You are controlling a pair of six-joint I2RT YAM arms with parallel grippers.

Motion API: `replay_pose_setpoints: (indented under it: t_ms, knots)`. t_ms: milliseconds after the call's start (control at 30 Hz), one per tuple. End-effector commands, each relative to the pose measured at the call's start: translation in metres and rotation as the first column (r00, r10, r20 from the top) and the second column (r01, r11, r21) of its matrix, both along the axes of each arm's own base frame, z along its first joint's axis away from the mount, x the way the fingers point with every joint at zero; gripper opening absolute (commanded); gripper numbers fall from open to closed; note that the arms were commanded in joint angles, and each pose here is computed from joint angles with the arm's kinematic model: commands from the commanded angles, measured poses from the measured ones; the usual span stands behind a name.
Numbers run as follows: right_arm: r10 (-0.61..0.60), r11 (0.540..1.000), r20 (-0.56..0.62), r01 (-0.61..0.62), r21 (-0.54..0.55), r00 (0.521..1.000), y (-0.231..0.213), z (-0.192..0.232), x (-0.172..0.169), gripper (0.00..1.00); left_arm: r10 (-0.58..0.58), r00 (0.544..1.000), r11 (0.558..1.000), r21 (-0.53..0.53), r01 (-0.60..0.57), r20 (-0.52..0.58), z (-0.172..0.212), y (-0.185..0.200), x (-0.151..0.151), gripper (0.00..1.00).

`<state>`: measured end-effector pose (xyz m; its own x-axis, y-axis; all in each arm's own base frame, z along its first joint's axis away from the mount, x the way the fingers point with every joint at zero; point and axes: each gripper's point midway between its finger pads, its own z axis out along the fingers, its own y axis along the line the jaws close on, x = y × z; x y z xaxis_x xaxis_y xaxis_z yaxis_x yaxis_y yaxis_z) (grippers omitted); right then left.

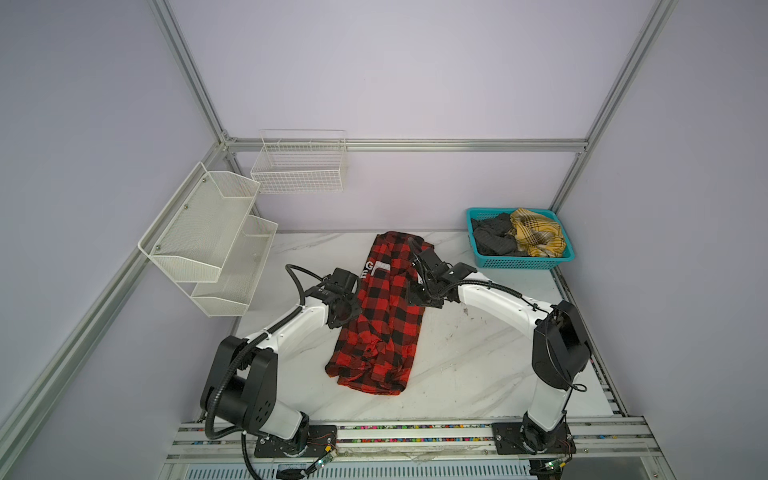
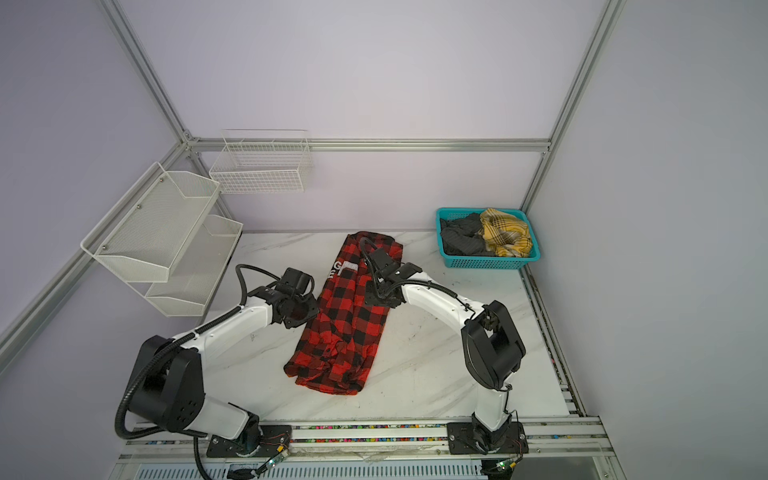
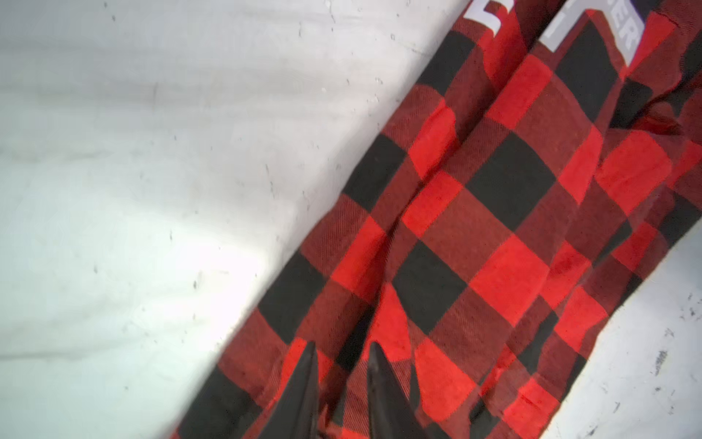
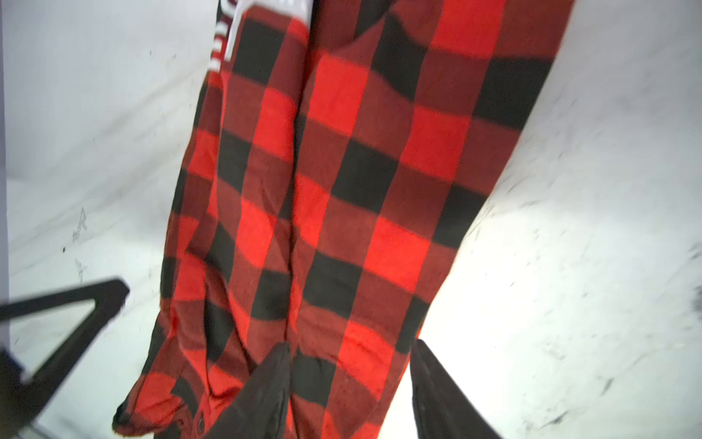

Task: Fold and stack the long sleeve shirts
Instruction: 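Fold the shirt lengthwise with both grippers, swinging it toward the far edge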

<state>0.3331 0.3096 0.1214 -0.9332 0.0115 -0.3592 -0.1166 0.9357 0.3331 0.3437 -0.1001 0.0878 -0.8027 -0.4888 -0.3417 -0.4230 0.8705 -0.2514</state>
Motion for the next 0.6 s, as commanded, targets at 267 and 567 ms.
replay_pose_setpoints:
  t_ms: [267, 567]
  knots:
    - [-0.093, 0.995, -0.097, 0.096, 0.027, 0.991, 0.025, -0.04, 0.006, 0.5, -0.099, 0.989, 0.991, -0.096, 0.089, -0.11, -0.029, -0.015, -0.002, 0.17]
    - [-0.264, 0.964, -0.047, 0.265, 0.03, 0.963, -0.038, -0.017, 0.061, 0.58, -0.132, 0.99, 0.99, -0.062, 0.128, -0.052, 0.005, -0.01, -0.003, 0.47]
